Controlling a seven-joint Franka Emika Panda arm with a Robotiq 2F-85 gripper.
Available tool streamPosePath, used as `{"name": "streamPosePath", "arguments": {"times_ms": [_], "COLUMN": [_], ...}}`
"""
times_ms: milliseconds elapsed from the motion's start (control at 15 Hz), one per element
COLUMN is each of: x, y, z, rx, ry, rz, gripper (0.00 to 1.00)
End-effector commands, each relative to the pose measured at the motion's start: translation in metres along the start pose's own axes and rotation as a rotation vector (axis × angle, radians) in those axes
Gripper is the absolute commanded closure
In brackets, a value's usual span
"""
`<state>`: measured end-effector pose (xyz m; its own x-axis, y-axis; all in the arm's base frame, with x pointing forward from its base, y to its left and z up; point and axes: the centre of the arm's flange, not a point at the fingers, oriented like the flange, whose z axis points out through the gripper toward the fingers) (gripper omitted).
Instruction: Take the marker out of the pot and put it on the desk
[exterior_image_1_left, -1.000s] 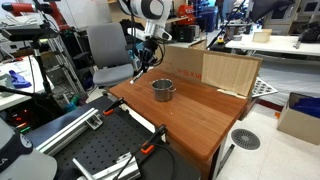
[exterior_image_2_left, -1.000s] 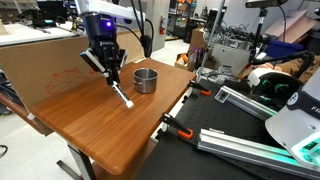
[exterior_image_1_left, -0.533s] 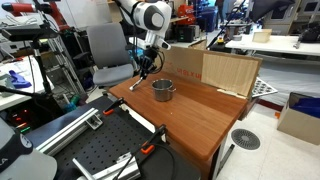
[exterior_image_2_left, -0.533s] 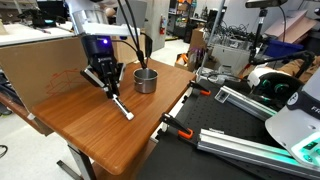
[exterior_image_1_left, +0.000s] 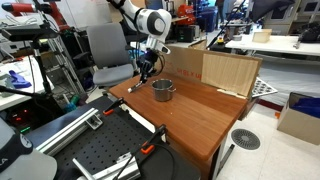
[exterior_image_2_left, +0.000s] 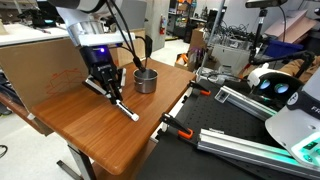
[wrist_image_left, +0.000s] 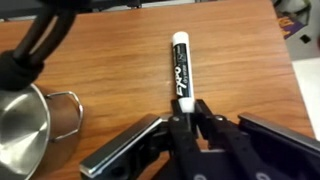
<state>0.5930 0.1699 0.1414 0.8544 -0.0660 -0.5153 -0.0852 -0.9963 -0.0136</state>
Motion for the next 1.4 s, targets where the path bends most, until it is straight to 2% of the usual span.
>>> {"name": "streamPosePath", "arguments": {"times_ms": [0,333,467,1000,1333], "x": [0.018,0.024,0.025,0.017,-0.008], "y": [-0.004,-0.003,-0.003,-0.005,-0.007], "z": [0.003,0.006,0.004,-0.004,-0.023], "rx": [-0.085,-0.111,-0.116,-0.112,-0.088], "ry": [-0.045,-0.06,-0.054,-0.026,0.035], "rz": [0.019,0.018,0.013,0.001,-0.018], "gripper": [0.48,0.12,0.0,0.0,0.0]}}
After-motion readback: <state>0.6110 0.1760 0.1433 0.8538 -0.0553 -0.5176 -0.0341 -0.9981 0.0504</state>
